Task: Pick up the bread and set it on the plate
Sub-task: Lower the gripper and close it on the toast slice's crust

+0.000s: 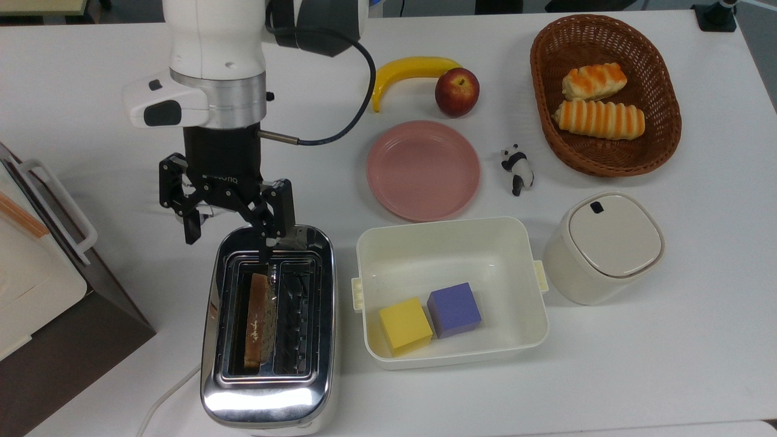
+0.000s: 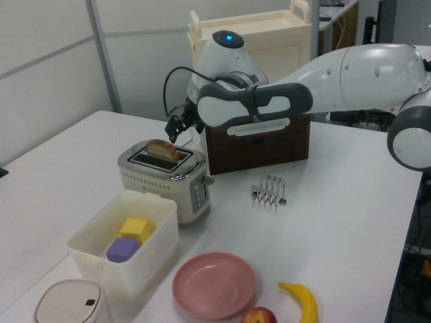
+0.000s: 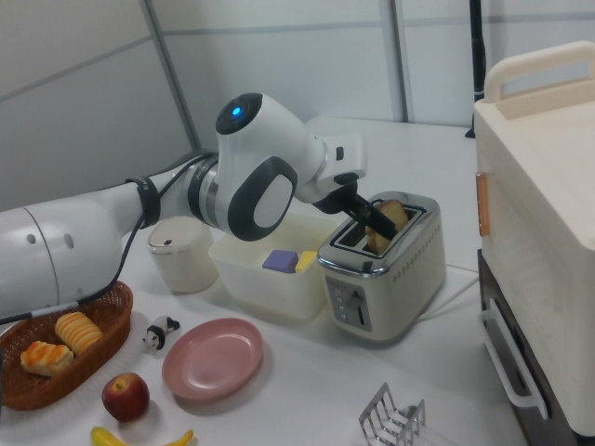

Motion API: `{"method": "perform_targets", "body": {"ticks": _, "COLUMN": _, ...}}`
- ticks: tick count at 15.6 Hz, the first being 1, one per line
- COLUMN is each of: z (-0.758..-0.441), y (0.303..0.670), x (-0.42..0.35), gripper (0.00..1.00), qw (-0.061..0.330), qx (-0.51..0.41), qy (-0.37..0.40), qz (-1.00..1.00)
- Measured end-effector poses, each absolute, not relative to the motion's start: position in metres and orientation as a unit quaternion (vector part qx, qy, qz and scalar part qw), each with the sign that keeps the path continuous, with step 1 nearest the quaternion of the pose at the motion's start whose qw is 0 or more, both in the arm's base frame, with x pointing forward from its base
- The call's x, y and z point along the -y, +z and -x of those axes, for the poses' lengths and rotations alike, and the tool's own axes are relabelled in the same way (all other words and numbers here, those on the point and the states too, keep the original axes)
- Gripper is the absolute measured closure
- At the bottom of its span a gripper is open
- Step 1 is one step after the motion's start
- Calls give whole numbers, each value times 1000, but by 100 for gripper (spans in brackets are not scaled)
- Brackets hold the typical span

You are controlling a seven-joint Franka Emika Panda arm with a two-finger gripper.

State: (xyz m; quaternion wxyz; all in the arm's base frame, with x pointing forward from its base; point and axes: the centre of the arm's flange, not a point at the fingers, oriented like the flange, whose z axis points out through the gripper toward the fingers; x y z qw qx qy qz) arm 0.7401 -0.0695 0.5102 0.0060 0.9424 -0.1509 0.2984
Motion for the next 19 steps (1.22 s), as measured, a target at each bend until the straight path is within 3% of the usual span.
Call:
{"method": "perform_targets", "body": {"ticks": 12, "z": -757, "y": 480, "x": 38, "gripper": 3, "qw": -13, "qx": 136, "qy": 330, "qz": -934}}
{"method": "perform_targets", "body": {"ticks": 13, "z": -758, "y": 477, "x": 37, "gripper": 7, "qw": -13, "qx": 136, "qy": 330, "qz": -934}}
{"method": "perform_targets", "body": {"ticks": 15, "z": -759, "y": 474, "x": 37, "gripper": 27, "qw": -13, "qx": 136, "qy": 330, "qz": -934}}
{"method": "perform_targets", "body": {"ticks": 18, "z": -759, "y": 475, "x": 38, "gripper": 67, "qw": -13, "qx": 136, "qy": 330, "qz": -934}}
{"method": "perform_targets", "body": {"ticks": 19, "z": -759, "y": 475, "x": 40, "gripper": 74, "qw": -12, "qx": 137, "qy": 330, "qz": -934}}
